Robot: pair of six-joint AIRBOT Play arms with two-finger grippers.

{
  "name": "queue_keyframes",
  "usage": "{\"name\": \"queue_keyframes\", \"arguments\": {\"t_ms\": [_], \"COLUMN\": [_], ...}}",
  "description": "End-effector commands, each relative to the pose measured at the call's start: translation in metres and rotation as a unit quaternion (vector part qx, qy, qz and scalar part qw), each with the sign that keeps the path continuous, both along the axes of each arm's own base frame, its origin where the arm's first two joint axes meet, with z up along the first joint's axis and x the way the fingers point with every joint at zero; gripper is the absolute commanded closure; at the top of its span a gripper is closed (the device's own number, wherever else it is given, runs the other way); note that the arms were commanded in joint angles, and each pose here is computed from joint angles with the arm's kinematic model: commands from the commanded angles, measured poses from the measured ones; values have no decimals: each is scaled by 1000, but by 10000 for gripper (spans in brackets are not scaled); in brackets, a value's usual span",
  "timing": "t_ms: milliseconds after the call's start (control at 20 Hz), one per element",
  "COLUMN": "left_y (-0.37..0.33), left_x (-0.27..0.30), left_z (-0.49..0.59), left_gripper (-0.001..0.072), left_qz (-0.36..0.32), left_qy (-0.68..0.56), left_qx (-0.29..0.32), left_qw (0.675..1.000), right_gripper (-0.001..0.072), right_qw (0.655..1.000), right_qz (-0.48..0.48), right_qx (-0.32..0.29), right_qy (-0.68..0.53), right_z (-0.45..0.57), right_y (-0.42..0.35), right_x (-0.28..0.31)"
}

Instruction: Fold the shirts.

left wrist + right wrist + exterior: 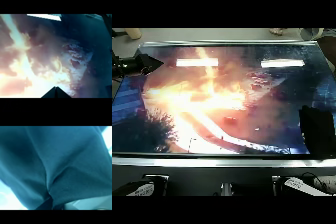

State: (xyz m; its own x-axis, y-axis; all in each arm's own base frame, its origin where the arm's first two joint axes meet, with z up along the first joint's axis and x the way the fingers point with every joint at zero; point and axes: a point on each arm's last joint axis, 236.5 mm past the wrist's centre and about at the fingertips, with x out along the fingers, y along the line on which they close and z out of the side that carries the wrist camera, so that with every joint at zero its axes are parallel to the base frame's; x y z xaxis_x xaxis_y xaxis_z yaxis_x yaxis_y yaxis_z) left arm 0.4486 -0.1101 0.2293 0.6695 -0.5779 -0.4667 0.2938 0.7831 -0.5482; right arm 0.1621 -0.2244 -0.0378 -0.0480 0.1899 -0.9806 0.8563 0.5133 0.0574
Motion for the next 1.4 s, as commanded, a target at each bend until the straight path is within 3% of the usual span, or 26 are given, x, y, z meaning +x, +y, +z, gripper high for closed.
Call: {"name": "queue_keyframes", "arguments": {"t_ms": [0, 100, 250, 300, 350, 400, 500, 600, 700, 800, 900, 950, 1000, 1050, 1150, 1250, 1350], "left_y": [-1, -1, -1, 0, 0, 0, 3, 9, 41, 83, 100, 94, 88, 90, 89, 64, 48], "left_x": [-2, -2, -1, -1, -1, -1, -1, 2, 17, 37, 46, 47, 38, 17, -23, -30, -16], "left_z": [-2, -2, -2, -2, -2, -2, -5, -5, -6, -4, -23, -46, -82, -119, -169, -183, -168], "left_gripper": [681, 681, 681, 681, 681, 681, 682, 685, 686, 685, 676, 520, 118, -5, -5, -4, -4], "left_qz": [-6, -5, -5, -4, -4, -4, -1, 5, 65, 143, 165, 147, 123, 112, 78, 41, 51], "left_qy": [3, 3, 2, 2, 2, 2, 3, -7, -8, -7, 23, 52, 113, 198, 319, 306, 251], "left_qx": [3, 3, 3, 3, 3, 5, 14, 54, 167, 290, 375, 387, 394, 401, 408, 368, 329], "left_qw": [1000, 1000, 1000, 1000, 1000, 1000, 1000, 999, 984, 946, 912, 909, 904, 887, 852, 877, 909], "right_gripper": [693, 693, 680, 527, 203, 4, 32, 32, 37, 41, 50, 52, 54, 54, 53, 50, 45], "right_qw": [998, 998, 999, 999, 999, 998, 996, 989, 961, 908, 872, 865, 869, 884, 906, 913, 914], "right_qz": [27, 25, 22, 24, 25, 36, 44, 48, 86, 163, 251, 290, 320, 334, 375, 386, 387], "right_qx": [-51, -61, -29, -28, -35, -36, -62, -138, -241, -312, -304, -291, -268, -225, -101, -23, -31], "right_qy": [12, 5, 22, 27, 24, 26, 35, -7, -105, -226, -289, -289, -265, -236, -166, -127, -116], "right_z": [-8, -11, -21, -23, -22, -18, 9, 59, 131, 202, 225, 218, 199, 174, 126, 105, 103], "right_y": [-22, -27, -18, -19, -22, -24, -43, -80, -102, -70, 13, 50, 88, 120, 179, 204, 199], "right_x": [-10, -6, -10, -13, -11, -12, -12, 19, 91, 189, 255, 271, 281, 279, 258, 241, 238]}}
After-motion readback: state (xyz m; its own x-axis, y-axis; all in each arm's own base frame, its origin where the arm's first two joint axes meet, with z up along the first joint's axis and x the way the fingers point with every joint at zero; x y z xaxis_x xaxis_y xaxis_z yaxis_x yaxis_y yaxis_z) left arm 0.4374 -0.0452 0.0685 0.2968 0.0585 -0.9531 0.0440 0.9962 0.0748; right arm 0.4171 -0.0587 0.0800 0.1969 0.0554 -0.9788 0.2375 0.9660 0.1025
